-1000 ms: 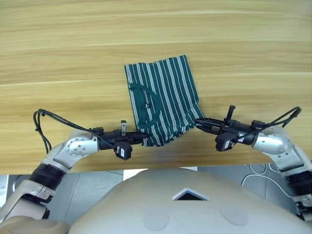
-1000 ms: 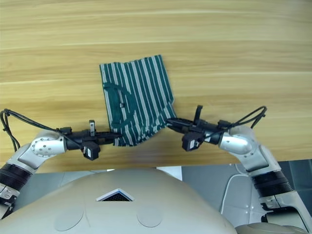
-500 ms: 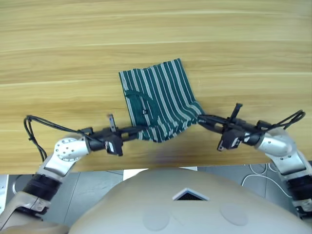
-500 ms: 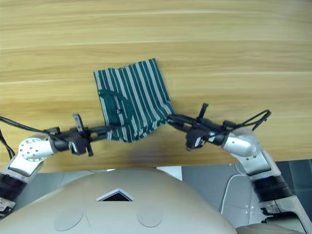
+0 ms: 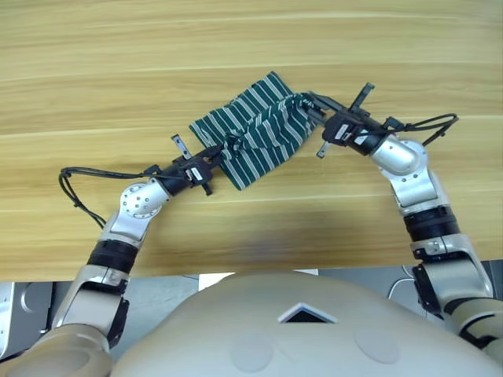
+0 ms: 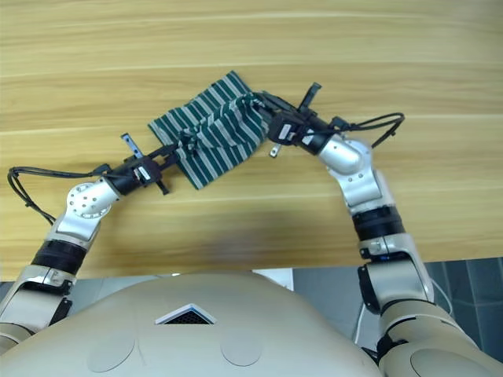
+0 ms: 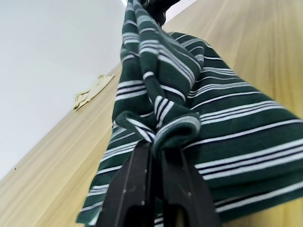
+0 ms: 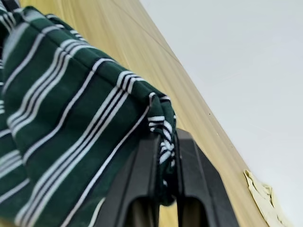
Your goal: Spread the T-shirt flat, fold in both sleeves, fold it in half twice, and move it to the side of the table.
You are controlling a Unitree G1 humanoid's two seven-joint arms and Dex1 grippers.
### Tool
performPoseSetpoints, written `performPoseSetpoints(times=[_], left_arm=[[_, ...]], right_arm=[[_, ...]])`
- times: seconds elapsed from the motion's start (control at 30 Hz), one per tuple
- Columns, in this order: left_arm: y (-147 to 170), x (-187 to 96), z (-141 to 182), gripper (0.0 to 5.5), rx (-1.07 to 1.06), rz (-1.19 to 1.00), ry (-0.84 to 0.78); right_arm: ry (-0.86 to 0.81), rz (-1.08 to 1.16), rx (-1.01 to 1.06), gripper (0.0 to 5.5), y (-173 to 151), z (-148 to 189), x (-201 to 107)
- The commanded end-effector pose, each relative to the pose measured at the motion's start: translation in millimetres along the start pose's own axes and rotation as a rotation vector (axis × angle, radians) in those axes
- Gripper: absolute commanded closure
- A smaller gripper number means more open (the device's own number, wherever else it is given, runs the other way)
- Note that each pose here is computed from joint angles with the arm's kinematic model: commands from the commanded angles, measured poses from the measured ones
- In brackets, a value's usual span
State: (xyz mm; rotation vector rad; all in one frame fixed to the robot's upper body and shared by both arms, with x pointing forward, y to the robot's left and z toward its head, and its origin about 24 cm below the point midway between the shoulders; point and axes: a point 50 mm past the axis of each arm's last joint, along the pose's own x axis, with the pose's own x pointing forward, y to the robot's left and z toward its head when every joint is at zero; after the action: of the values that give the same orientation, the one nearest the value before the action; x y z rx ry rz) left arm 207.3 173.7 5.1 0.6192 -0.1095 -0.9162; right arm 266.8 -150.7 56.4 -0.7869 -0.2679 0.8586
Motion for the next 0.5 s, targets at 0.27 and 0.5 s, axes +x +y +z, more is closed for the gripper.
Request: performPoseSetpoints(times=[0.27,0.5], left_arm=[[25,4,1,5.47,-0.002,0.181,-0.023],[37,5,-3,5.47,-0.009,0.233,0.008]], right_arm=[[0.079,-0.043,-0.043,5.28,-11,-16,45],[0.079,-0.075,-0.049,5.28,-16,-15,62]])
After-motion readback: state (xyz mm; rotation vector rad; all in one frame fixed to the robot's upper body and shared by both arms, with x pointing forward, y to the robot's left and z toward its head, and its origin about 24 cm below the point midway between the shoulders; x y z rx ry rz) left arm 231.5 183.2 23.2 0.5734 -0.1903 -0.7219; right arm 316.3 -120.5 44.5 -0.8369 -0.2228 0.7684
